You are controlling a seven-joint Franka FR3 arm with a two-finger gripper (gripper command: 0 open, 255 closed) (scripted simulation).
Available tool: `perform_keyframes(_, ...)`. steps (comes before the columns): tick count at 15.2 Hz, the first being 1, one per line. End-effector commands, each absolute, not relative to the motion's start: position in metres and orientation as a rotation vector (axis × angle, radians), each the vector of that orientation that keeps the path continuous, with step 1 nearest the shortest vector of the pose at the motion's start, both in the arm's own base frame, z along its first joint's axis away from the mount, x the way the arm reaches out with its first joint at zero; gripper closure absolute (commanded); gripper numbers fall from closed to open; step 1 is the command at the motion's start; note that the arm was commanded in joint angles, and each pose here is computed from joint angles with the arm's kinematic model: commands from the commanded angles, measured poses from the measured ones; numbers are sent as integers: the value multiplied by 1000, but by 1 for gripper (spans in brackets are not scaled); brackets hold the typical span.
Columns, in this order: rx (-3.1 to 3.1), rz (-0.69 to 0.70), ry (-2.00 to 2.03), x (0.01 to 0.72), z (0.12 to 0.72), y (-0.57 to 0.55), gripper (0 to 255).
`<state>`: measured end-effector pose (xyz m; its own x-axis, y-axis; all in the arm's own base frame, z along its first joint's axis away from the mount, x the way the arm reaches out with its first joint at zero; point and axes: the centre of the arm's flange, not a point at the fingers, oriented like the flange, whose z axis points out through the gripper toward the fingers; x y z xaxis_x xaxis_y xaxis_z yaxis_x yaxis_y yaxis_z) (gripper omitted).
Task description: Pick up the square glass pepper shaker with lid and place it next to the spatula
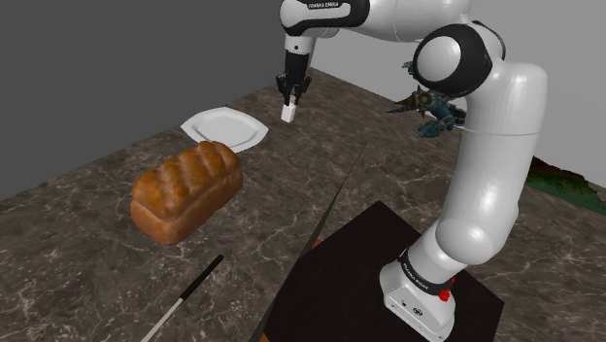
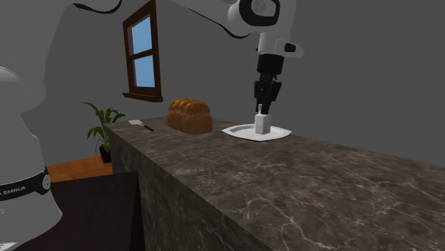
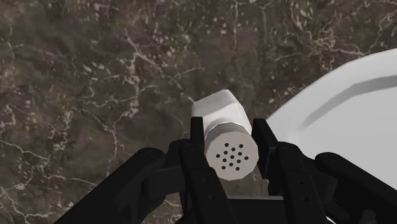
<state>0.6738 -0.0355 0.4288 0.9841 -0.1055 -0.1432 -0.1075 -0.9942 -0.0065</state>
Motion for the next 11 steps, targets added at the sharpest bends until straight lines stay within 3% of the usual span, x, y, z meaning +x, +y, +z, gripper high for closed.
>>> perform_keyframes(1,-3115,224,167,674,440,-36,255)
perform_keyframes(11,-3115,224,167,674,492,-36,255)
